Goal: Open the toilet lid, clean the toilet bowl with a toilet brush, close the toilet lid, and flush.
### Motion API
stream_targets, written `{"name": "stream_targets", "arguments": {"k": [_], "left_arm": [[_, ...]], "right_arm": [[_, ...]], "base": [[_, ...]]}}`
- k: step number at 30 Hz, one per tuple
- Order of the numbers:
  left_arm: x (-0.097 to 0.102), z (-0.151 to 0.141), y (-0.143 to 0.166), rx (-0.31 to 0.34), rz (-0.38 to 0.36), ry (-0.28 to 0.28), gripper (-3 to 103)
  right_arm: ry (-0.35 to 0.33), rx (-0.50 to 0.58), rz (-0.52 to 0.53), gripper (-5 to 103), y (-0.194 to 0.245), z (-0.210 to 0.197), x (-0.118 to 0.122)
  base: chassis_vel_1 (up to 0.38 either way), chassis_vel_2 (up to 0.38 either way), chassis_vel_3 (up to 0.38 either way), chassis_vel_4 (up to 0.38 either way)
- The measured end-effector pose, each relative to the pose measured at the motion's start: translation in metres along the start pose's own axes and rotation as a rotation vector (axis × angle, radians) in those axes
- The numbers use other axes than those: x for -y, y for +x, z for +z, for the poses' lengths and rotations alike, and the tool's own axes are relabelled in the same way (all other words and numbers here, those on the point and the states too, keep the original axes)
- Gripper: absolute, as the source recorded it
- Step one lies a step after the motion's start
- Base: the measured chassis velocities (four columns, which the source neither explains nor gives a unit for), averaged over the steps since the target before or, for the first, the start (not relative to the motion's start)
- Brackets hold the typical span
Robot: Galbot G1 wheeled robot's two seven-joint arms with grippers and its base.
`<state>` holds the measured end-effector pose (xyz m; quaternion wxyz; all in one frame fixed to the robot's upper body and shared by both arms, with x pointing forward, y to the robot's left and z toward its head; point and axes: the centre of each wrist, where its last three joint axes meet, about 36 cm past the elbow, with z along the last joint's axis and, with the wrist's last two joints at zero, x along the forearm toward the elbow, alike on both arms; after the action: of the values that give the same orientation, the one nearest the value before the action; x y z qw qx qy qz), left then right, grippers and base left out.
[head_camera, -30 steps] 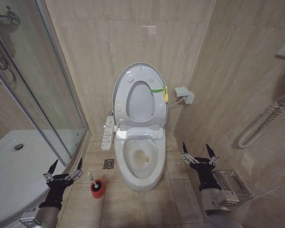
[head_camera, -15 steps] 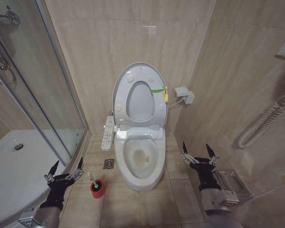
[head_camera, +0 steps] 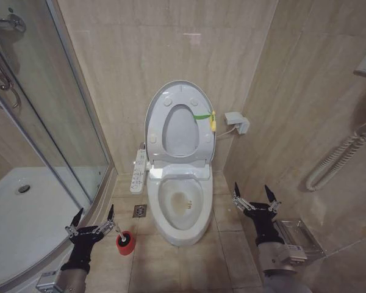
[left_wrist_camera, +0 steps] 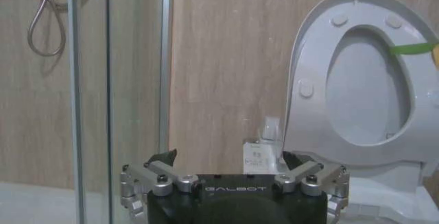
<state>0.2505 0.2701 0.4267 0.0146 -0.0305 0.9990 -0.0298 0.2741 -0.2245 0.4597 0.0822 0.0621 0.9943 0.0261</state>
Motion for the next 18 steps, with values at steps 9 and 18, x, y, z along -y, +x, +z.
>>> {"name": "stream_targets", "arguments": {"k": [9,18], "left_arm": [[-0.006,0.008,-0.007,0.005,-0.01,-0.012,100],[-0.003,0.011,-0.01,0.006,0.001,-0.005,100]], "right_arm": [[0.0,0.0,0.0,100,0.0,0.0,0.0],[0.0,0.0,0.0,100,0.0,0.0,0.0]], "base": [[-0.077,0.073,0.067,-0.076],[-0.014,0.011,0.011,-0.012]]}}
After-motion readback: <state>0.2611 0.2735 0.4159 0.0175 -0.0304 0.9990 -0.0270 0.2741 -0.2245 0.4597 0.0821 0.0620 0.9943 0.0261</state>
